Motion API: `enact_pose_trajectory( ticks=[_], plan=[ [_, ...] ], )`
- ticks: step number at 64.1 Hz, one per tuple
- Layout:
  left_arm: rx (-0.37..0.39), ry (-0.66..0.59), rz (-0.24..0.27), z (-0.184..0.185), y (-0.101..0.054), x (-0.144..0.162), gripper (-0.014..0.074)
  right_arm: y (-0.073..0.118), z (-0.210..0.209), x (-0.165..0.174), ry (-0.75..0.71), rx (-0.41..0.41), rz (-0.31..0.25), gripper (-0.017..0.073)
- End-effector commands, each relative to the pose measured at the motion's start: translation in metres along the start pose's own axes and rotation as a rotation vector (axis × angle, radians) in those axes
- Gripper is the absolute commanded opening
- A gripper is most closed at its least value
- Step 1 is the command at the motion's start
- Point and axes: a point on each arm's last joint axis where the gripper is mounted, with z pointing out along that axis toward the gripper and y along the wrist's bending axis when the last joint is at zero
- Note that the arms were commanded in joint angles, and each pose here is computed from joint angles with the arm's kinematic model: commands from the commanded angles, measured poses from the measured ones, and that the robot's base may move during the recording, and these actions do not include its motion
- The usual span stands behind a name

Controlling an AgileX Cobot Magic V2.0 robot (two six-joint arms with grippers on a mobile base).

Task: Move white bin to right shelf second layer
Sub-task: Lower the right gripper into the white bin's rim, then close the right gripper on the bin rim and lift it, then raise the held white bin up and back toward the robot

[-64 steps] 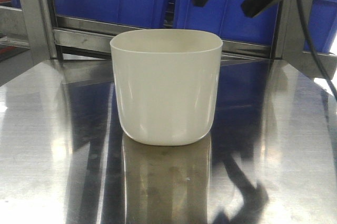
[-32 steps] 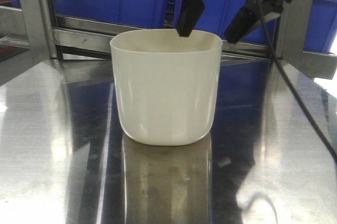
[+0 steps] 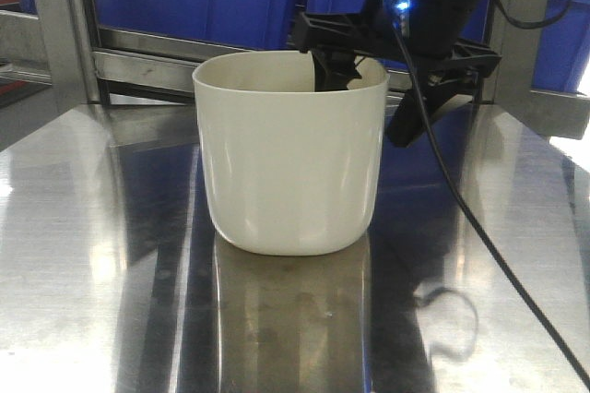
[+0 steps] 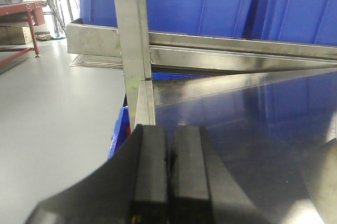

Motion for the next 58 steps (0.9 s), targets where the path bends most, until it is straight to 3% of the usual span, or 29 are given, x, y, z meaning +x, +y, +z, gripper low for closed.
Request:
enact_pose_trajectory(
  ticks=[1, 10, 18, 39, 58],
  plan=[
    [-0.008, -0.061, -0.009, 0.0, 0.0, 0.004, 0.0085, 0.005, -0.022, -0.011, -0.089, -0.026, 0.001, 0.0464],
    [-0.008, -0.061, -0.009, 0.0, 0.0, 0.004, 0.0085, 0.005, -0.02, -0.011, -0.09, -0.025, 0.002, 0.0272],
    [-0.008, -0.061, -0.009, 0.0, 0.0, 0.004, 0.0085, 0.006, -0.025, -0.017, -0.115, -0.028, -0.003, 0.0043],
    [-0.008, -0.061, -0.009, 0.0, 0.0, 0.004, 0.0085, 0.015, -0.098, -0.046, -0.388, -0.026, -0.066, 0.0057],
    [-0.008, -0.061, -0.009, 0.0, 0.0, 0.004, 0.0085, 0.015, -0.177, -0.026, -0.711, 0.022, -0.158, 0.0057]
  ],
)
